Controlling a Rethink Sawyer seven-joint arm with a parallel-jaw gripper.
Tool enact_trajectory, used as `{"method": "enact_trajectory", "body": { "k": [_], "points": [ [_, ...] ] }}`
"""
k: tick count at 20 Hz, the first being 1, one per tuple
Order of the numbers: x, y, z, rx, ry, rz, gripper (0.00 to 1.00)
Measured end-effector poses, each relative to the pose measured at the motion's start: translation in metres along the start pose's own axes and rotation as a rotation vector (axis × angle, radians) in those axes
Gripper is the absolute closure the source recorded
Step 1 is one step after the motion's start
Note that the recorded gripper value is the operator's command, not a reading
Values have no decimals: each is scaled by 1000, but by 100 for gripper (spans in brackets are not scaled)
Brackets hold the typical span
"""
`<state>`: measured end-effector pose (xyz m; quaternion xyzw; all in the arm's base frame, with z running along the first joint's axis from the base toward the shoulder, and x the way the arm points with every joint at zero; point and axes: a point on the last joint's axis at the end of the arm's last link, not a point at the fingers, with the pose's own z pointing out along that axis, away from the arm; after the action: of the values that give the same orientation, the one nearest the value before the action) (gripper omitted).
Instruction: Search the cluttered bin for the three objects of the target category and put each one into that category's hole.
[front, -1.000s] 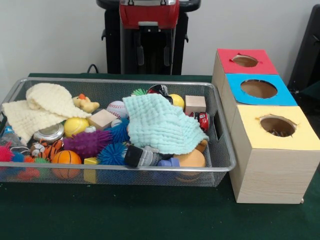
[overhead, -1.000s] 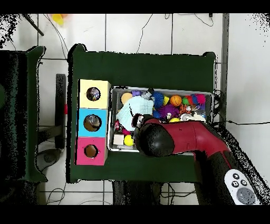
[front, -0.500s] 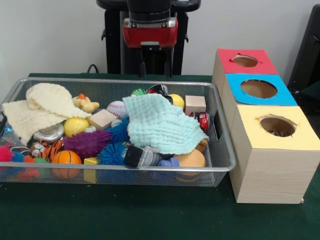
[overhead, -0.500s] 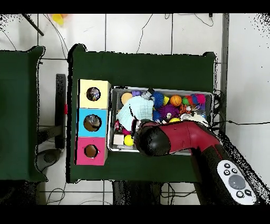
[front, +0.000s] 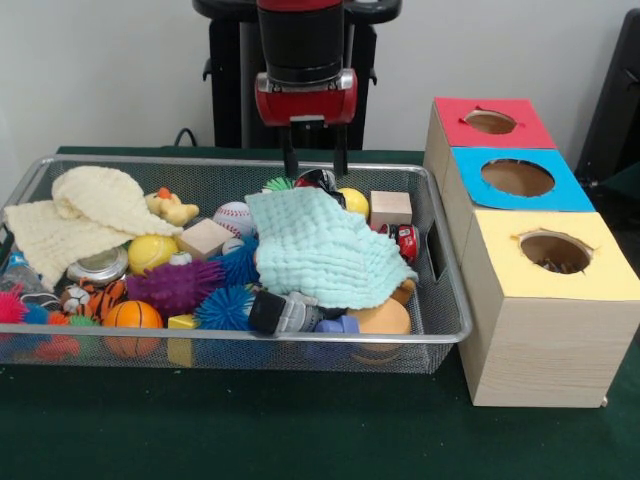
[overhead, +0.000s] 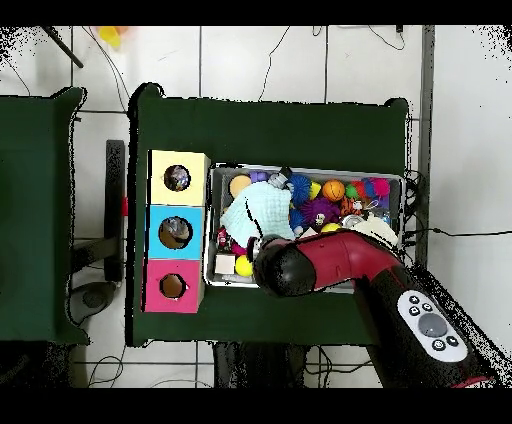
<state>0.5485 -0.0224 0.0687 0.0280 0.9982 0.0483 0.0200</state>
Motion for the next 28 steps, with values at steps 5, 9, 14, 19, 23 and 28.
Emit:
{"method": "enact_trajectory", "body": {
  "k": [5,9,14,19,23,28],
  "points": [
    [5,0,6,-1,9,-13,0],
    [7,0,10,-3,15,-19,0],
    [6,0,16,-10,18,-16,0],
    [-4,-2,37,-31,20,-4,0],
    [-11,-7,58,-43,20,2,0],
    [-15,-11,73,-52,22,11,0]
  ]
}}
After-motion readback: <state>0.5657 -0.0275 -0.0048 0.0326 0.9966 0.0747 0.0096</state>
